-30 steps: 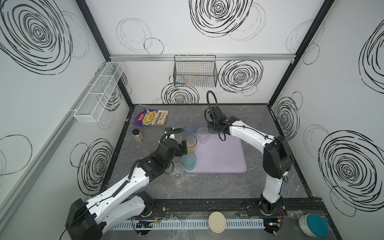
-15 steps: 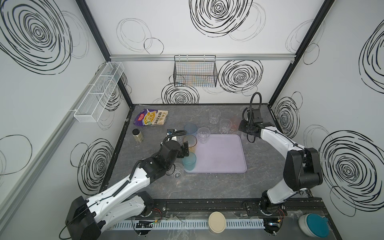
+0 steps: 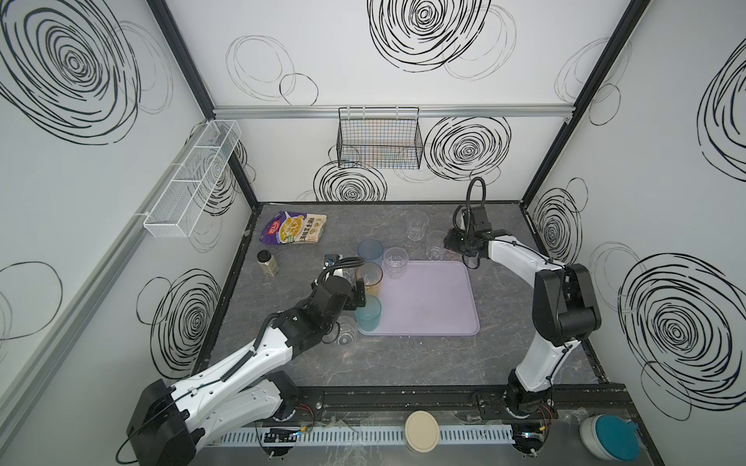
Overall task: Place the glasses into the tray
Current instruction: Pick up the glass from the top-center of the table.
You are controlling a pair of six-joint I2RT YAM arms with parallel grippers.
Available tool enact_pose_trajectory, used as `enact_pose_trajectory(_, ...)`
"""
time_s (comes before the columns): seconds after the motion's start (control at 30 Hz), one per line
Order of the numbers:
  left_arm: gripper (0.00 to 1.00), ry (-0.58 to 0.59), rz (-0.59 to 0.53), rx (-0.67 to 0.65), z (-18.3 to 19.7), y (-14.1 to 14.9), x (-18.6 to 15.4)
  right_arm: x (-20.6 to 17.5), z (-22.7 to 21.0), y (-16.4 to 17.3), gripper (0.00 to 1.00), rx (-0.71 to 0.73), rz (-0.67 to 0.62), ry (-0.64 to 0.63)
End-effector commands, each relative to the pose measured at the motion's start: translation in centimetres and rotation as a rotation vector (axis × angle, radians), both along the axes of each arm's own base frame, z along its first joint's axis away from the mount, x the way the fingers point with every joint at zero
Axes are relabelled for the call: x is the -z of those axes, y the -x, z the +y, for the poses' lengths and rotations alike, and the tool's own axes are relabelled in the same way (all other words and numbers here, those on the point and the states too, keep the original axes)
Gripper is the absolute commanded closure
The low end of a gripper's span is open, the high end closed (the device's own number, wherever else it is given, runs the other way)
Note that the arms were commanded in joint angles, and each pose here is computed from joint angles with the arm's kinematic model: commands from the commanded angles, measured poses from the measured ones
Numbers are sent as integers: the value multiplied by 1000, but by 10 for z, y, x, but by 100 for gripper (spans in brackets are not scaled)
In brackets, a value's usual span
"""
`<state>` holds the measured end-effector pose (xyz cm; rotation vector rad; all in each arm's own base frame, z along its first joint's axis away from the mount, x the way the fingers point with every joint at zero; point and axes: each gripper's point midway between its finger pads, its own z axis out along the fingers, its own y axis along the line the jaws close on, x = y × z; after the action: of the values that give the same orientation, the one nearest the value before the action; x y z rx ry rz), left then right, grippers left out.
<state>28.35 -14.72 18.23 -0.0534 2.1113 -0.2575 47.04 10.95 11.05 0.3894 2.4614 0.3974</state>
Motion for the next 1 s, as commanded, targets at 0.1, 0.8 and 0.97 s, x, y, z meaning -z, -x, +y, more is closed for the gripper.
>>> enact_pose_trajectory(0.1, 3, 14, -36, -21, 3, -4, -4, 4, 9, -11, 54, 2, -10, -26)
enact_pose_trajectory(0.8, 3, 18, -52, -18, 3, -6, -14, -14, 20, -5, 88, -29, -37, 16)
enact_pose_trajectory(0.97, 4, 0, -70, -30, 9, -8, -18, -35, 25, -2, 91, -48, -76, 29)
